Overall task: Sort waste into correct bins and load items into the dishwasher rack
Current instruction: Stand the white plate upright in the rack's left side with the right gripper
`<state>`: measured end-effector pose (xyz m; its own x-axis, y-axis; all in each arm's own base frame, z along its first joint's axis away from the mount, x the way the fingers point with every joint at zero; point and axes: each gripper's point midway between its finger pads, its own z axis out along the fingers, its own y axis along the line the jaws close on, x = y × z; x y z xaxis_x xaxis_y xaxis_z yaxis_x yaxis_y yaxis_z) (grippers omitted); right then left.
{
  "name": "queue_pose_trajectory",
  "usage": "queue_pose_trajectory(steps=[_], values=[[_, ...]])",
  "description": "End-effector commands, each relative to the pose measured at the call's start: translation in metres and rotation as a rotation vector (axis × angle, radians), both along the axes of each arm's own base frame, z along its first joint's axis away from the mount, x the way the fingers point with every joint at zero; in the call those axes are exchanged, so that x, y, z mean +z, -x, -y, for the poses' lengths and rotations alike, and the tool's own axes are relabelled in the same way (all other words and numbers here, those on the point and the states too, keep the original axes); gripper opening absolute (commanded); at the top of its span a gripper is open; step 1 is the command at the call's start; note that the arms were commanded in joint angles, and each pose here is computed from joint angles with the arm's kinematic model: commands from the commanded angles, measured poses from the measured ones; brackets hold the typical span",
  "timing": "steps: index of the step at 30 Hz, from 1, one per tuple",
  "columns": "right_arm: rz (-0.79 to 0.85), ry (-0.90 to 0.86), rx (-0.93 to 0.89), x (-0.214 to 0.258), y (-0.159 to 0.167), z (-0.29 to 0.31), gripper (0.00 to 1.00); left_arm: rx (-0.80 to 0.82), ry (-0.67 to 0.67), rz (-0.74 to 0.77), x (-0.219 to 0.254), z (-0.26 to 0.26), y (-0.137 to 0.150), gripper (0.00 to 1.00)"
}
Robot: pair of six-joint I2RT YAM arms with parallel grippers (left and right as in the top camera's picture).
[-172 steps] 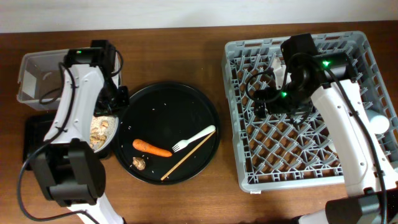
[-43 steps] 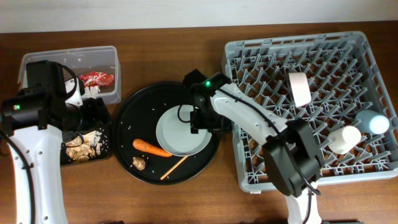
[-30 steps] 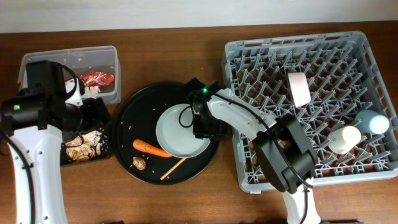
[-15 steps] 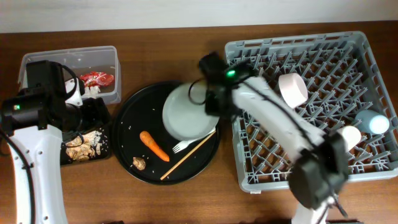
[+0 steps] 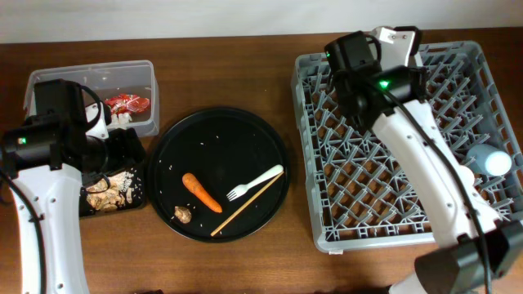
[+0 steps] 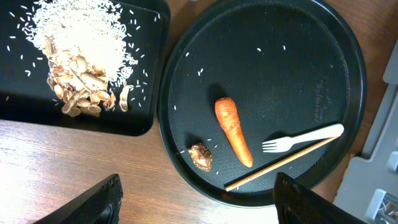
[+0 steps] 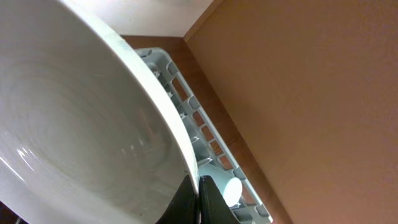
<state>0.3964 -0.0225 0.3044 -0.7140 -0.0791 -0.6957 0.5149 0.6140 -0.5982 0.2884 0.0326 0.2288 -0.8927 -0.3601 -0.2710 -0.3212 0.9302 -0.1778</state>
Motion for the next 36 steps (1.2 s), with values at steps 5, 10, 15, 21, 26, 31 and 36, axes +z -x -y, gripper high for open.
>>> queue_pose_trajectory(steps=[5, 10, 15, 21, 26, 31, 36], values=[[-0.102, -0.016, 0.038, -0.053, -0.022, -0.03, 0.04, 0.004, 0.001, 0.012, 0.003, -0.001, 0.0, 0.77], [-0.106, -0.098, 0.056, -0.066, -0.024, -0.041, 0.04, 0.004, 0.001, 0.012, 0.003, -0.001, 0.0, 0.77], [-0.164, -0.169, 0.044, -0.094, -0.022, -0.048, 0.04, 0.004, 0.001, 0.011, 0.003, -0.001, 0.001, 0.77], [-0.26, -0.166, 0.071, -0.107, -0.008, -0.062, 0.04, 0.004, 0.001, 0.012, 0.003, -0.001, 0.0, 0.77], [-0.343, -0.231, 0.209, -0.121, 0.01, -0.12, 0.11, 0.004, 0.001, 0.012, 0.003, -0.001, 0.0, 0.77], [-0.493, -0.384, 0.309, -0.144, 0.042, -0.168, 0.6, 0.004, 0.001, 0.012, 0.003, -0.001, 0.0, 0.77], [-0.423, -0.422, 0.325, -0.105, 0.043, -0.164, 0.64, 0.004, 0.001, 0.011, 0.003, -0.001, 0.001, 0.77]])
